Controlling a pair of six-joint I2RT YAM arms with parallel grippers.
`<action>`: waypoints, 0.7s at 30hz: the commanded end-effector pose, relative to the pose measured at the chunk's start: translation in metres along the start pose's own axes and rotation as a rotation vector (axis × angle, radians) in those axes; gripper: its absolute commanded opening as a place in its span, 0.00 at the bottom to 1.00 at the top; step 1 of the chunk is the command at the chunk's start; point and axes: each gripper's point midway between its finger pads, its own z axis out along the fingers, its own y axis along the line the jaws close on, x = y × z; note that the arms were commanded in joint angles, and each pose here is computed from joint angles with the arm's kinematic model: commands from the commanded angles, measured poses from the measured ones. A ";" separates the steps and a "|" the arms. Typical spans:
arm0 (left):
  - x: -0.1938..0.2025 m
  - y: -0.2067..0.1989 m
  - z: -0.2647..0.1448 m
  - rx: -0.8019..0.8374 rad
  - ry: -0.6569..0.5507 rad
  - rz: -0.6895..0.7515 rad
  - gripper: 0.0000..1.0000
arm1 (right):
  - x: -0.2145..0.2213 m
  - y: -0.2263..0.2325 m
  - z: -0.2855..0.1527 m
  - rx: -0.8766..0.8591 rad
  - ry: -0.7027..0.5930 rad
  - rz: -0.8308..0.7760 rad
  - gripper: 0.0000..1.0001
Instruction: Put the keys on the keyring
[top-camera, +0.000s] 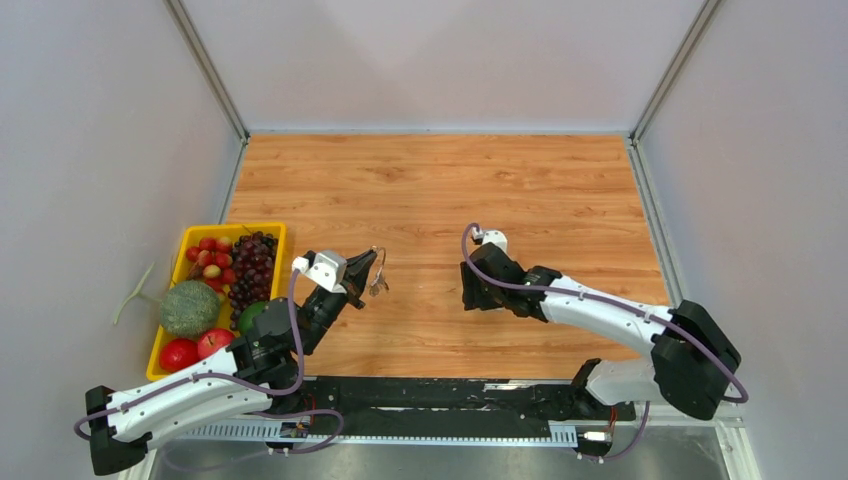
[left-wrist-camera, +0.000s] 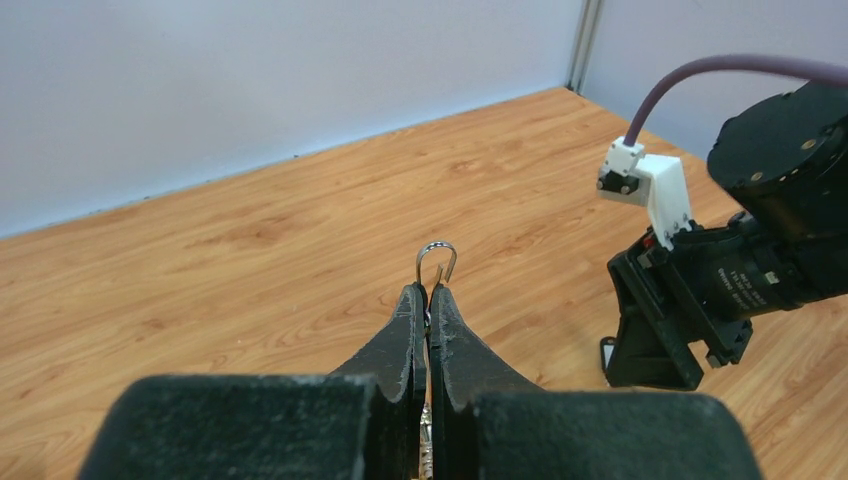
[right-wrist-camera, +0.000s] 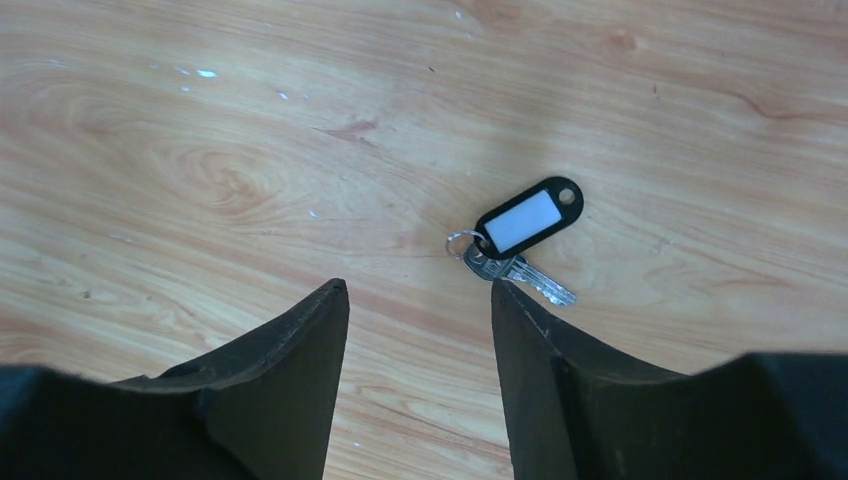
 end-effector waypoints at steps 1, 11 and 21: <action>-0.010 -0.001 0.000 0.008 -0.038 -0.029 0.00 | 0.003 -0.008 0.009 0.075 0.026 0.030 0.58; -0.010 -0.003 0.000 0.011 -0.038 -0.052 0.00 | 0.006 -0.008 0.032 0.135 0.072 0.033 0.62; -0.010 -0.003 0.000 0.012 -0.037 -0.053 0.00 | 0.012 -0.013 0.043 0.178 0.096 0.038 0.63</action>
